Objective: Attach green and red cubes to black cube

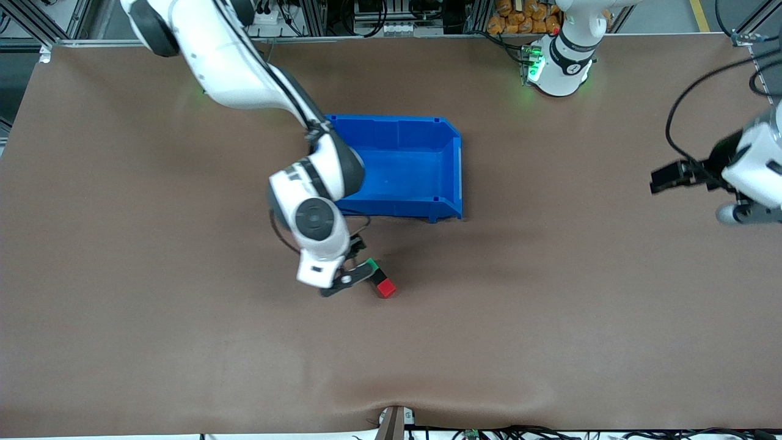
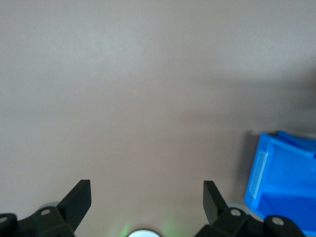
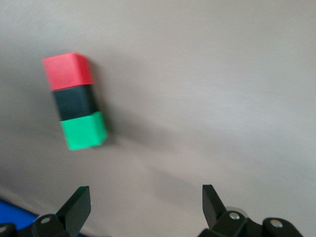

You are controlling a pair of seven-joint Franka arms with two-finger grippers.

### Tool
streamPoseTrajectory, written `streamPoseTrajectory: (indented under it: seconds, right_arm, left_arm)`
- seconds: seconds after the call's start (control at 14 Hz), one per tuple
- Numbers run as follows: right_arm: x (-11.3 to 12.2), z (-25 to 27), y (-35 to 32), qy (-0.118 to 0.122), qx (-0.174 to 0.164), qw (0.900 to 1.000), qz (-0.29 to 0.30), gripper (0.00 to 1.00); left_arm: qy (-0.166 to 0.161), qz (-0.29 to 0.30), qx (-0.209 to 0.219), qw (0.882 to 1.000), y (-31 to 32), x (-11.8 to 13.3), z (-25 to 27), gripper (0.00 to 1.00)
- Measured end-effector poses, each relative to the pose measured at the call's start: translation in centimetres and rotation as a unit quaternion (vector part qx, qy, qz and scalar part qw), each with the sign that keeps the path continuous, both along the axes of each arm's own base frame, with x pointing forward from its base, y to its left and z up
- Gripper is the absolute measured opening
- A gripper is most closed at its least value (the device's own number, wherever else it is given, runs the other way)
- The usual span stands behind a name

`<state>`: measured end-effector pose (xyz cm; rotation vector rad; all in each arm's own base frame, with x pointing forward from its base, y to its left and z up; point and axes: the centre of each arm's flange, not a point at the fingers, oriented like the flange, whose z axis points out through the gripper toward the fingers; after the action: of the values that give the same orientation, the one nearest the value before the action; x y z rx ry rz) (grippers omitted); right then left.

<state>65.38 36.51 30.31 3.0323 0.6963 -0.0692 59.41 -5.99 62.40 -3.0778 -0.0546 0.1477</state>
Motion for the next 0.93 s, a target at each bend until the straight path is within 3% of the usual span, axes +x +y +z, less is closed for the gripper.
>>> streamPoseTrajectory:
  seconds: [0.29, 0.5, 0.71, 0.93]
  right_arm:
    - [3.2, 6.8, -8.9, -0.007, 0.006, 0.998, -0.064, 1.00]
    - [4.4, 11.4, -18.2, -0.014, 0.012, 0.992, -0.126, 1.00]
    - [3.1, 16.7, -27.4, -0.027, 0.021, 0.982, -0.185, 1.00]
    - [-0.7, 22.1, -33.4, -0.028, 0.028, 0.979, -0.198, 1.00]
  left_arm:
    - [-0.020, -0.002, -0.001, 1.000, -0.5, -1.1, 0.5, 1.00]
    - [-0.052, 0.003, -0.020, 0.998, -1.3, -3.8, -1.3, 1.00]
    - [-0.080, 0.031, -0.023, 0.996, 1.3, -5.4, -0.5, 1.00]
    - [-0.121, 0.041, -0.026, 0.992, 2.4, -5.2, 3.0, 1.00]
